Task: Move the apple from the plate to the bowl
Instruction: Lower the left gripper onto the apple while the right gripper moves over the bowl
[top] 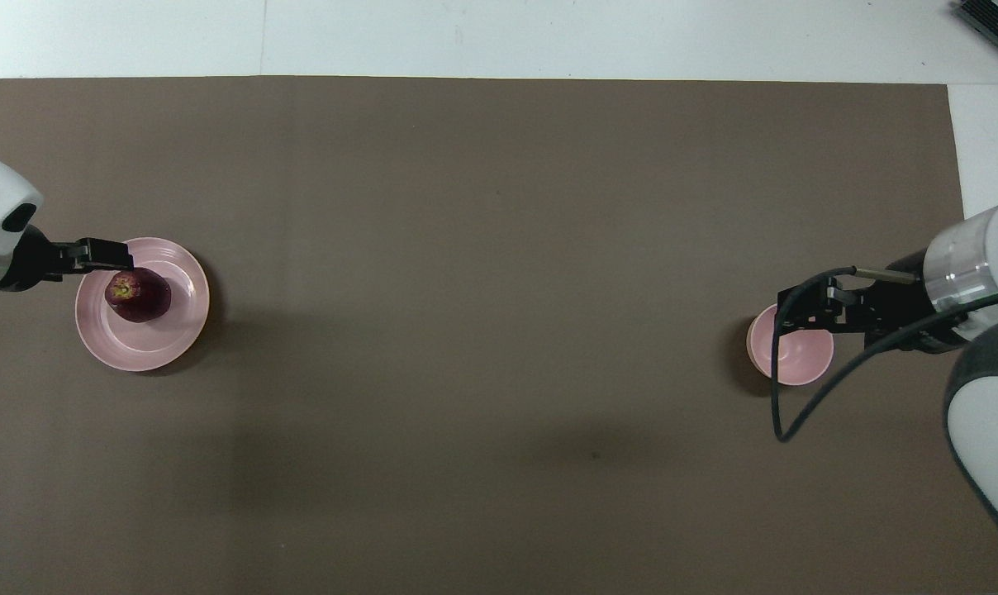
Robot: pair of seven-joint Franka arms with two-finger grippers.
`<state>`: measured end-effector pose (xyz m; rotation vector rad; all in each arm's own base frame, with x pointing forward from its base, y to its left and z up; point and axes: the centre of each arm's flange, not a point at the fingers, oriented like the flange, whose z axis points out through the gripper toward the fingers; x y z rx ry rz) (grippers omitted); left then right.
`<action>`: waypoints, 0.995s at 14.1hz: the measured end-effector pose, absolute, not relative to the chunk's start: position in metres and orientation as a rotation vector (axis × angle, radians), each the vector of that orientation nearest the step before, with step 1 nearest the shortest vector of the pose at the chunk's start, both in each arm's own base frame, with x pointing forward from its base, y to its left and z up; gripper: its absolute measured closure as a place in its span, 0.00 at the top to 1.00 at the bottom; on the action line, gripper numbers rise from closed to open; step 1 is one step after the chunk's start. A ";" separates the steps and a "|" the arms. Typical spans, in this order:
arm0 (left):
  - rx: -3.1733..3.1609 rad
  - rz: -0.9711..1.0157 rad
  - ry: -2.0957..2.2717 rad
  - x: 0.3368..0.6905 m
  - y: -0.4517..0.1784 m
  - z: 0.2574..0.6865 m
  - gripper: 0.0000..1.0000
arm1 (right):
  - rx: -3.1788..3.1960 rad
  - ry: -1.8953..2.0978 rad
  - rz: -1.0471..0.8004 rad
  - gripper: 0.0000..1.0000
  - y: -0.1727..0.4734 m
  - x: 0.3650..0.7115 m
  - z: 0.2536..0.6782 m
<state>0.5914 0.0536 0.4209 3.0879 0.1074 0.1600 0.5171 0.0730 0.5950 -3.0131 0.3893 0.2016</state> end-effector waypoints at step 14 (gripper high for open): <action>3.087 0.121 0.154 0.582 0.066 0.342 1.00 | -2.917 0.597 0.263 1.00 0.084 0.517 0.569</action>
